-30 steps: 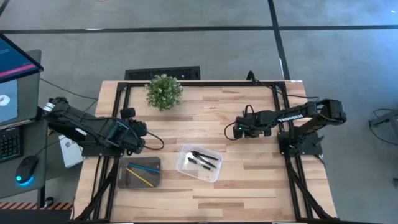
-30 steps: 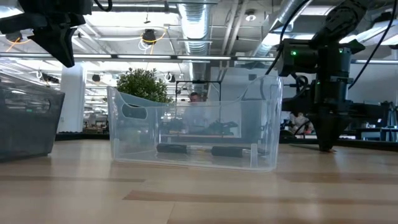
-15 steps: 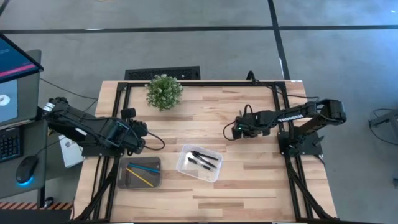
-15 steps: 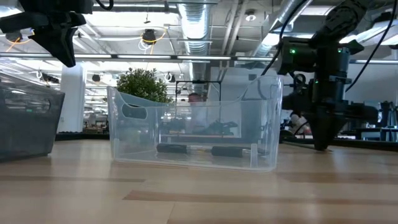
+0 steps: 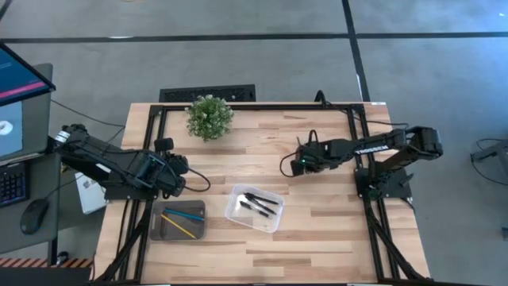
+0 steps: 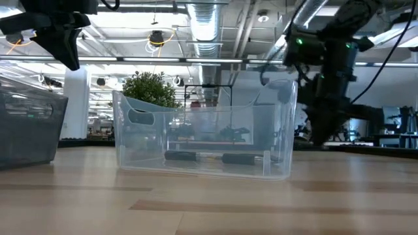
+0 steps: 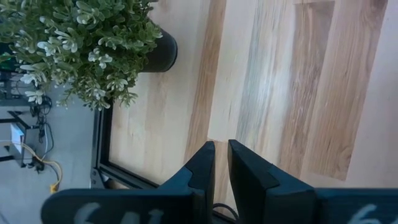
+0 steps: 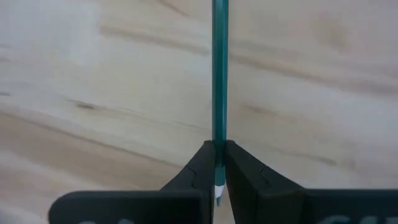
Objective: Sort pens & pencils
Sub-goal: Put the green pencil into the black bin
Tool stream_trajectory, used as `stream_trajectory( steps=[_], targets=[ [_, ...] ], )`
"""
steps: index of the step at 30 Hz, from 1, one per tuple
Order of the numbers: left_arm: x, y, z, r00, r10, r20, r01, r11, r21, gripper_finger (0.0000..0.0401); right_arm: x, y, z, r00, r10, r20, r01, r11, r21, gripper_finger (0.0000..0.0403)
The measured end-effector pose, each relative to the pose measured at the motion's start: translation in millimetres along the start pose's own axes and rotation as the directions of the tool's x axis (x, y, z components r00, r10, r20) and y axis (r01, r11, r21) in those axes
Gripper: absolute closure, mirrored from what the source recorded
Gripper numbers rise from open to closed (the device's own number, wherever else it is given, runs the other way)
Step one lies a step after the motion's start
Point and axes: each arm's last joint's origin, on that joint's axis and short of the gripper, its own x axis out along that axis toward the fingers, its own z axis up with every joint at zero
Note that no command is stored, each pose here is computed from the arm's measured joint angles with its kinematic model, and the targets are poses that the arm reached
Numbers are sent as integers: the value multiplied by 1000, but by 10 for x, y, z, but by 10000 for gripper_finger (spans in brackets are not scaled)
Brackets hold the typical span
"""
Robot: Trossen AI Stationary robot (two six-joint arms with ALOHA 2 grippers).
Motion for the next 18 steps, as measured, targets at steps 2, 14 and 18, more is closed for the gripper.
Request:
stream_trajectory(
  steps=[2, 14, 18],
  targets=[
    [0, -1, 2, 1000, 0, 2, 0, 1000, -2, 365, -90, 109, 66, 999, 37, 38, -36, 999, -38, 354],
    [-11, -48, 148, 989, -11, 145, 15, 999, -29, 365, -919, 900, 275, 879, 410, 243, -291, 866, -407, 354],
    [-29, -74, 195, 980, -26, 195, 34, 999, -37, 365, -1144, 1122, 177, 777, 554, 298, -331, 762, -556, 354]
  ],
)
